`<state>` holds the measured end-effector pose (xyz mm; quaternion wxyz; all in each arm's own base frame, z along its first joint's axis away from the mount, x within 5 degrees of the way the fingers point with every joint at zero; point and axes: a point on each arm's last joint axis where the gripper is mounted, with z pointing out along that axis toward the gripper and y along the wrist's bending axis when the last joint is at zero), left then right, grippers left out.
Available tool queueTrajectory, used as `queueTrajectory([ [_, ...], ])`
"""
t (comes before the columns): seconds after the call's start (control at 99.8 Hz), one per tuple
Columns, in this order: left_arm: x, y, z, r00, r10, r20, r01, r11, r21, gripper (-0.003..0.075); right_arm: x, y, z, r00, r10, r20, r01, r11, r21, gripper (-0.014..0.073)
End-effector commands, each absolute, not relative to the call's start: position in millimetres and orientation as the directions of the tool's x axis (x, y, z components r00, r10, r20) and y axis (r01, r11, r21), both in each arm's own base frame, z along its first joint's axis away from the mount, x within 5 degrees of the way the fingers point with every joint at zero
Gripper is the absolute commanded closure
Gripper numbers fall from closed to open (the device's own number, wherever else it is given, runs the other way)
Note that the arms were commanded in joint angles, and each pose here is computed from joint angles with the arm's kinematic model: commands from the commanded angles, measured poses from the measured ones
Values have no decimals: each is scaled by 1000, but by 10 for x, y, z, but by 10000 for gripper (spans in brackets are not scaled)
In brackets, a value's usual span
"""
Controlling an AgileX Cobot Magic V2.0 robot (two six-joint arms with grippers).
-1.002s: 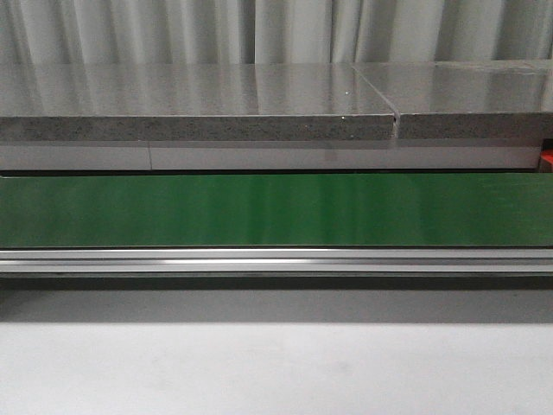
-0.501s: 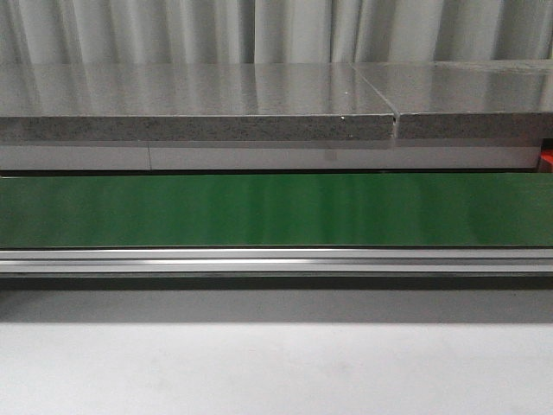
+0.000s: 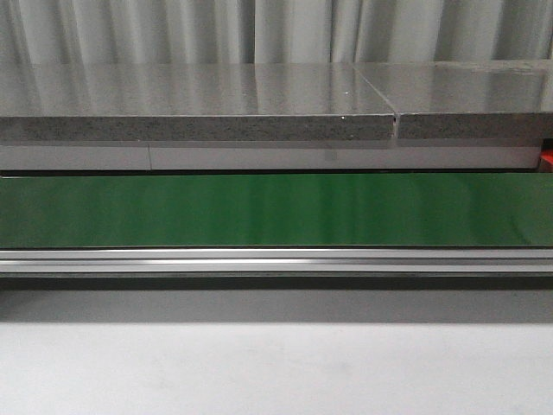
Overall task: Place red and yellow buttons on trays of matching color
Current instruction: 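Move the left gripper onto a red mushroom button beside the belt and grasp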
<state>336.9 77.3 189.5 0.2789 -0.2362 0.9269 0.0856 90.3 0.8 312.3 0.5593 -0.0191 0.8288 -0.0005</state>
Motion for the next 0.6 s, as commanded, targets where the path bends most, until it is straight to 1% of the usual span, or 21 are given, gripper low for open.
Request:
queueTrajectory([
  [0.0,3471,766,2059,-682,-375,-628,-467,884,-20,60,921,-13,3246,-300,-39,-953,-9,999,-39,663],
  [0.261,3538,757,2057,-665,-368,-650,-451,892,-44,61,921,-13,3246,-300,-39,-953,-9,999,-39,663],
  [0.341,3536,758,2057,-665,-369,-649,-451,891,-43,82,921,-13,3246,-300,-39,-953,-9,999,-39,663],
  [0.391,3533,759,2055,-667,-369,-647,-453,891,-41,120,921,-13,3246,-300,-39,-953,-9,999,-39,663],
  [0.431,3529,761,2052,-670,-371,-643,-455,889,-38,173,921,-13,3246,-300,-39,-953,-9,999,-39,663],
  [0.441,3528,761,2051,-671,-371,-642,-456,889,-37,173,921,-13,3246,-300,-39,-953,-9,999,-39,663],
  [0.591,3506,770,2038,-683,-377,-626,-467,884,-22,384,921,-13,3246,-300,-39,-953,-9,999,-39,663],
])
